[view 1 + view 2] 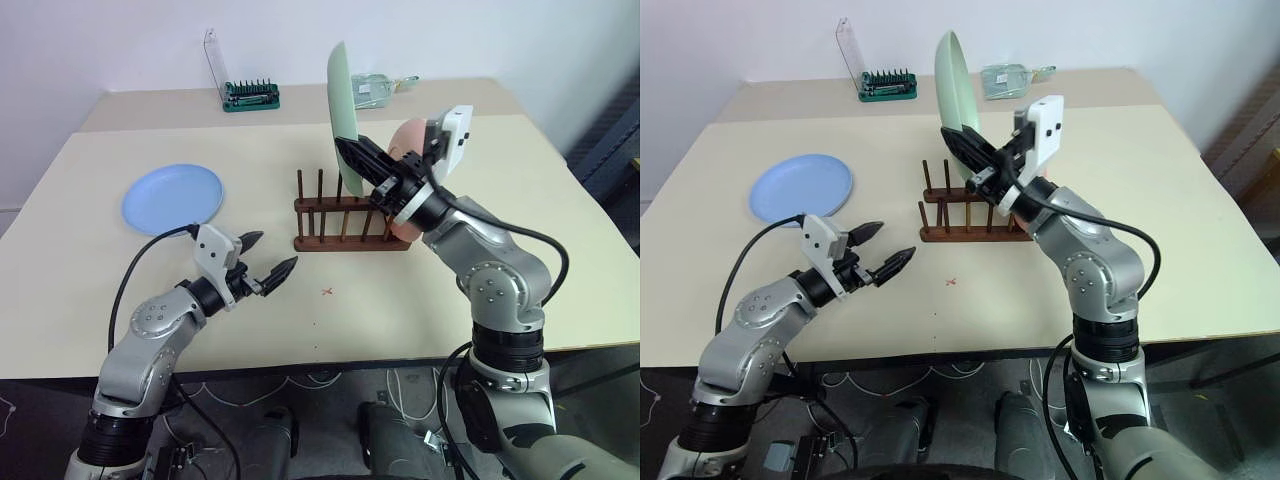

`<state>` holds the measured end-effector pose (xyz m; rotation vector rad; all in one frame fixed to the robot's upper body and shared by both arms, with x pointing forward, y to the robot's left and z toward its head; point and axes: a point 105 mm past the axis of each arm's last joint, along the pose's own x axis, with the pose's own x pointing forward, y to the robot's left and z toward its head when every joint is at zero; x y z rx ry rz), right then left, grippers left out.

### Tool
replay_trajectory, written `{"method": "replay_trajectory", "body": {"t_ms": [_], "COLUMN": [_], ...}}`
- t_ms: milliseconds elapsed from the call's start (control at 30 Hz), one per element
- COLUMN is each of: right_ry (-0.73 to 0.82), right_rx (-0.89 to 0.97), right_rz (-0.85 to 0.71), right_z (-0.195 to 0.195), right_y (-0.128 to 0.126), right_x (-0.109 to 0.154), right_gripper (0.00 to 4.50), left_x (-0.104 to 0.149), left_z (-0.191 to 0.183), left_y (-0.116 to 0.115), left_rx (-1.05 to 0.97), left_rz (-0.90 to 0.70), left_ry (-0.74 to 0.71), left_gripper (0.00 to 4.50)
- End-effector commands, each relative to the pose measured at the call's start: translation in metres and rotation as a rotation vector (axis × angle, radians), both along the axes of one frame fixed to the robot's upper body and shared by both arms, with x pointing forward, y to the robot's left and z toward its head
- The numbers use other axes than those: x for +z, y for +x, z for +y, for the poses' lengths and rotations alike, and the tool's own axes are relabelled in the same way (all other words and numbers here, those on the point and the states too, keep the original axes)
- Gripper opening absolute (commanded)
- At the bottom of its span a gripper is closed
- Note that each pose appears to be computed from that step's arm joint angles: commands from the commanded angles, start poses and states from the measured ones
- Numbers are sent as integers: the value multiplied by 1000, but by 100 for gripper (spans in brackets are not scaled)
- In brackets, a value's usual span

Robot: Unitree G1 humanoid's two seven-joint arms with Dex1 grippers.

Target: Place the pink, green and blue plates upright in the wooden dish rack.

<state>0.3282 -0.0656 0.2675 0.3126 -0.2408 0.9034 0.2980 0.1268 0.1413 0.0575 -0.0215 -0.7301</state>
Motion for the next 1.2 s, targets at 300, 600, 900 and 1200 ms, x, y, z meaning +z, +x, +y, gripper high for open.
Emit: {"method": "replay_trajectory", "body": {"t_ms": [300,600,900,1200], "right_ry": [106,170,146,-18], "right_rx": [15,-5,-45,-118], "right_rz": [126,237,209,57], "right_z": [-6,-11,-13,-17], "right_y": [9,16,17,15], "right_x": [7,-2,1,12], "right_gripper": [0,0,352,394], "left_x": [9,8,12,15], "left_z": [-6,-6,-10,-12], "left_y": [-3,-4,0,-1], "left_rx": [-11,9,7,-2], "left_rz": [-47,-56,-63,-67], "left_ry": [-6,-8,-13,-11], "left_gripper": [437,437,441,441]}}
